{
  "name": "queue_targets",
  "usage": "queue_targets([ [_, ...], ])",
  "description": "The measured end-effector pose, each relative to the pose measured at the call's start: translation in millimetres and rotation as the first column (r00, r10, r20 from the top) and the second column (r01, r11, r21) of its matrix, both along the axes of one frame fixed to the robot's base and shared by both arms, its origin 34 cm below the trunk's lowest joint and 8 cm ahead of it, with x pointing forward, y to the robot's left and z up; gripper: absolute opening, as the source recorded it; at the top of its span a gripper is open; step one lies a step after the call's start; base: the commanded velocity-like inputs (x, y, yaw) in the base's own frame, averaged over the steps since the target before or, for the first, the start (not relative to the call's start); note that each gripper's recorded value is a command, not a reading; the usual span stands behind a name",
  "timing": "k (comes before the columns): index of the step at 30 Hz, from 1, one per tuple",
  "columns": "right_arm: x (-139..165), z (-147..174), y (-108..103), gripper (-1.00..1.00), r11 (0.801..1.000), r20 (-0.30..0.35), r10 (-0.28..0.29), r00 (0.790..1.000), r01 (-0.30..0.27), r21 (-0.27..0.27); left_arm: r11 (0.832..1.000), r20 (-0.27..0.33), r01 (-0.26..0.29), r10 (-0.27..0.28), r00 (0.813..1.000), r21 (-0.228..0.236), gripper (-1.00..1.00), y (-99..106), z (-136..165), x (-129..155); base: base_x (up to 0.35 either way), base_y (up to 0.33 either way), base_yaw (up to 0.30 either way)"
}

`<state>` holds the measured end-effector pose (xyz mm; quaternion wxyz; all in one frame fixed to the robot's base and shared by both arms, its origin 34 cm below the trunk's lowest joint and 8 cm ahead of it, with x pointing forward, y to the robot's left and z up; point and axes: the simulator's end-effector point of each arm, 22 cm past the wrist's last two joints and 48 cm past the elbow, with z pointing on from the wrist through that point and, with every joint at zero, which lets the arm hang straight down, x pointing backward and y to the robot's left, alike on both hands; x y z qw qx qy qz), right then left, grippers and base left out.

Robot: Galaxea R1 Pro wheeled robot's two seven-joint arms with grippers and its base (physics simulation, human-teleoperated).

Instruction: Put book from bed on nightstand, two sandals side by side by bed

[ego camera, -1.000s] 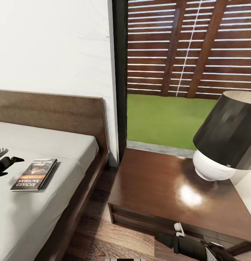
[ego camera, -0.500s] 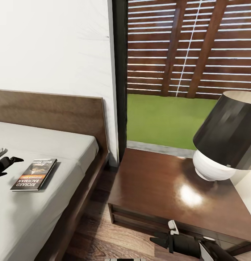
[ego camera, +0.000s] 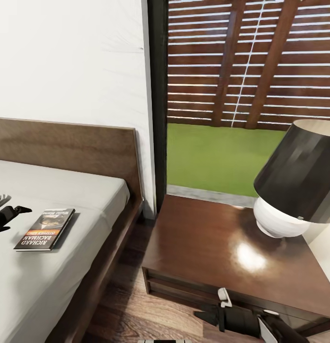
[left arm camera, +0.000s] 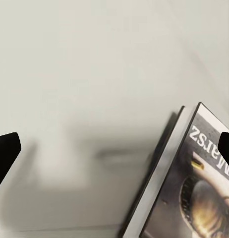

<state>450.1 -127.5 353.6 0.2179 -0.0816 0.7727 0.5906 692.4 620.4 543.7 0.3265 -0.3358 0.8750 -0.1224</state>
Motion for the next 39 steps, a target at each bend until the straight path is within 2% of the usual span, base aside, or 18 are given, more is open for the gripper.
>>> queue_targets([
  [5, -0.7, 10.3, 21.7, 1.00, 0.999, 0.030, 0.029, 0.999, -0.031, 0.040, 1.000, 0.000, 0.001, -0.001, 1.000, 0.000, 1.00, -0.7, -0.3, 0.4, 0.000, 0.000, 0.000],
  [9, -7.5, 15.7, 38.5, 1.00, 0.995, 0.049, 0.084, 0.995, -0.087, 0.052, 1.000, -0.001, 0.000, 0.000, 1.000, 0.001, 1.00, -0.2, -0.3, 0.1, 0.000, 0.000, 0.000],
  [10, -10.2, 18.9, 45.6, 1.00, 0.992, 0.063, 0.112, 0.992, -0.116, 0.055, 1.000, -0.001, -0.001, 0.001, 1.000, 0.001, 1.00, -0.1, -0.3, 0.0, 0.000, 0.000, 0.000],
  [17, -10.5, 32.9, 61.9, 1.00, 0.982, 0.121, 0.170, 0.978, -0.179, 0.063, 1.000, -0.002, -0.003, 0.003, 1.000, 0.002, 1.00, 1.5, 0.2, -0.9, 0.000, 0.000, 0.000],
  [39, -7.8, 37.5, 63.7, 1.00, 0.981, 0.136, 0.172, 0.976, -0.183, 0.067, 1.000, -0.001, -0.003, 0.003, 1.000, 0.003, 1.00, 1.4, 0.4, -0.7, 0.000, 0.000, 0.000],
])
